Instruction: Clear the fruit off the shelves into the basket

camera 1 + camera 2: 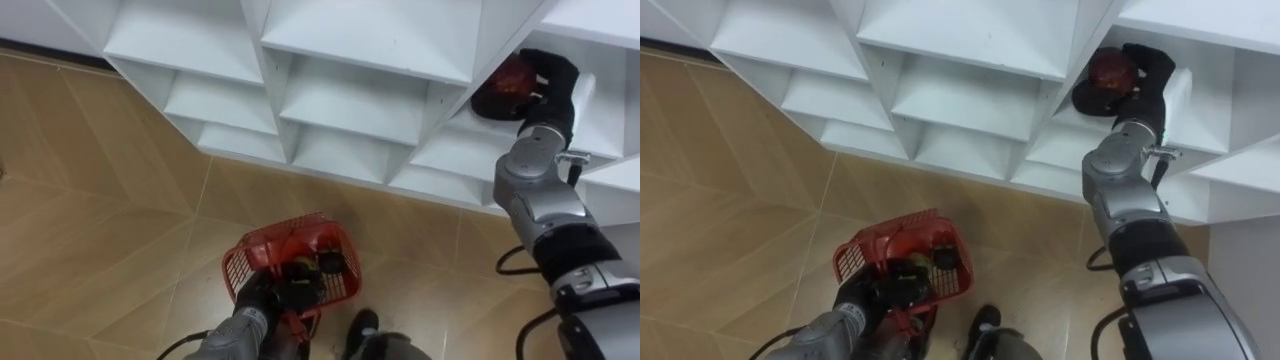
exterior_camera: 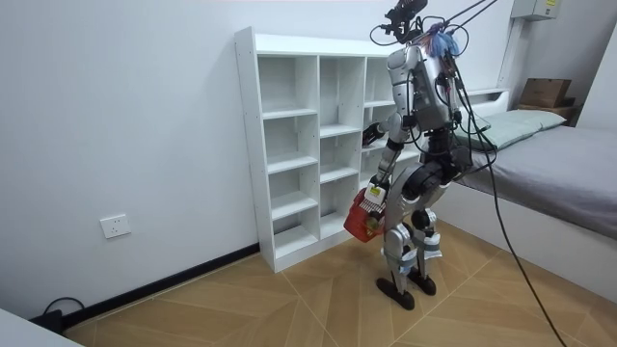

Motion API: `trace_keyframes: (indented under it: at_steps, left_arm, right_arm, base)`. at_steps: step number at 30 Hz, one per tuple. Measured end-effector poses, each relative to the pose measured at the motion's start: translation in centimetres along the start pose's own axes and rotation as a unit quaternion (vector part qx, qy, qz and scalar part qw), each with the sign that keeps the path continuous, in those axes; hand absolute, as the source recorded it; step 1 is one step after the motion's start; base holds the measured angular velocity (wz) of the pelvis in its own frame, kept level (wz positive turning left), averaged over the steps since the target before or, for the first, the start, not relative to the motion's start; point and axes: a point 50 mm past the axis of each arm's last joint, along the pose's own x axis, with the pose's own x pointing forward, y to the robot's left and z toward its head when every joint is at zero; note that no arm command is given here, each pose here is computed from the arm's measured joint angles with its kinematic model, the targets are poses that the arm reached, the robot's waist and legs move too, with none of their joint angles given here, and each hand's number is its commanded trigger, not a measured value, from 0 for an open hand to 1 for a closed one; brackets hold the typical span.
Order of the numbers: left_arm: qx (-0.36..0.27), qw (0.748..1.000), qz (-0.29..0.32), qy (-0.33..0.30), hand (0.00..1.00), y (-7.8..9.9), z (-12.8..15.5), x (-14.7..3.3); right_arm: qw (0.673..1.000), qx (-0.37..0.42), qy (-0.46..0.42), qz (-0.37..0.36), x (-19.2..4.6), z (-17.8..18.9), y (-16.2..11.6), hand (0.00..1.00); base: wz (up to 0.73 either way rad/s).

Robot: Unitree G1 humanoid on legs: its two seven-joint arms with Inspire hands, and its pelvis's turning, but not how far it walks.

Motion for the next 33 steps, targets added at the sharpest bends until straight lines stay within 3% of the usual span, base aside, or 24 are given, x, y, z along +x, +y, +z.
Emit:
trace_keyframes:
  at_steps: [33]
  left_arm:
    - [-0.006, 1.0, 0.006, 0.0, 1.0, 0.6, 0.2, 0.0]
  right_arm:
    - [0.999, -0.017, 0.007, 0.035, -0.5, -1.0, 0.4, 1.0]
  base:
    - [0.0]
